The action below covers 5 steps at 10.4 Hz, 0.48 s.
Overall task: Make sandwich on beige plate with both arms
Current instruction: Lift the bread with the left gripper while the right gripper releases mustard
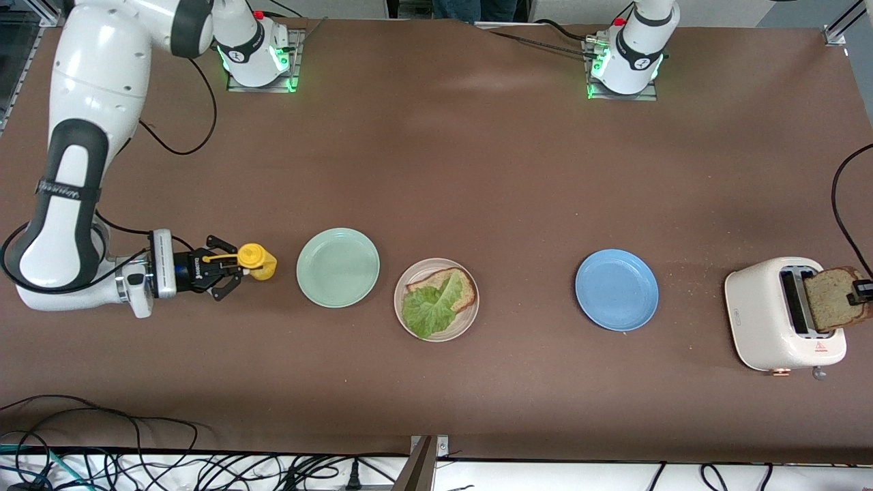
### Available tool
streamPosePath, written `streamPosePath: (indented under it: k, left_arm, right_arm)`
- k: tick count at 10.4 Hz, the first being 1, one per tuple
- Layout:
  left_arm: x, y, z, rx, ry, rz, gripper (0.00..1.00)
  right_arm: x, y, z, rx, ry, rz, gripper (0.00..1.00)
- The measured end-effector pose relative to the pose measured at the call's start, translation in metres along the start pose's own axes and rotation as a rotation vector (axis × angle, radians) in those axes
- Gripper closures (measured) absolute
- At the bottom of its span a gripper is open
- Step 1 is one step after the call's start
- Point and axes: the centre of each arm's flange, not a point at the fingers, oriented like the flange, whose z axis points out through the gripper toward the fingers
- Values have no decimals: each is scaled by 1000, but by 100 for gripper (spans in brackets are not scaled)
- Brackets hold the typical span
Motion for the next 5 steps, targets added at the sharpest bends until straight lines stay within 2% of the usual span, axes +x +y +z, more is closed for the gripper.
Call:
streamPosePath:
  k: [1, 2, 4, 5]
  left_arm:
    - [-2, 4, -22, -7, -10, 5, 91]
    - [-6, 12, -45, -13, -24, 13, 91]
    - [-13, 44, -90, -33, -51, -6, 91]
    - [-14, 68, -106, -69, -55, -65, 91]
  right_arm:
    - [-29, -11, -4, 1, 58, -21, 92]
    - [-53, -20, -4, 6, 90, -23, 92]
    - [-100, -32, 11, 13, 126, 12, 92]
    - [-114, -35, 19, 16, 138, 26, 92]
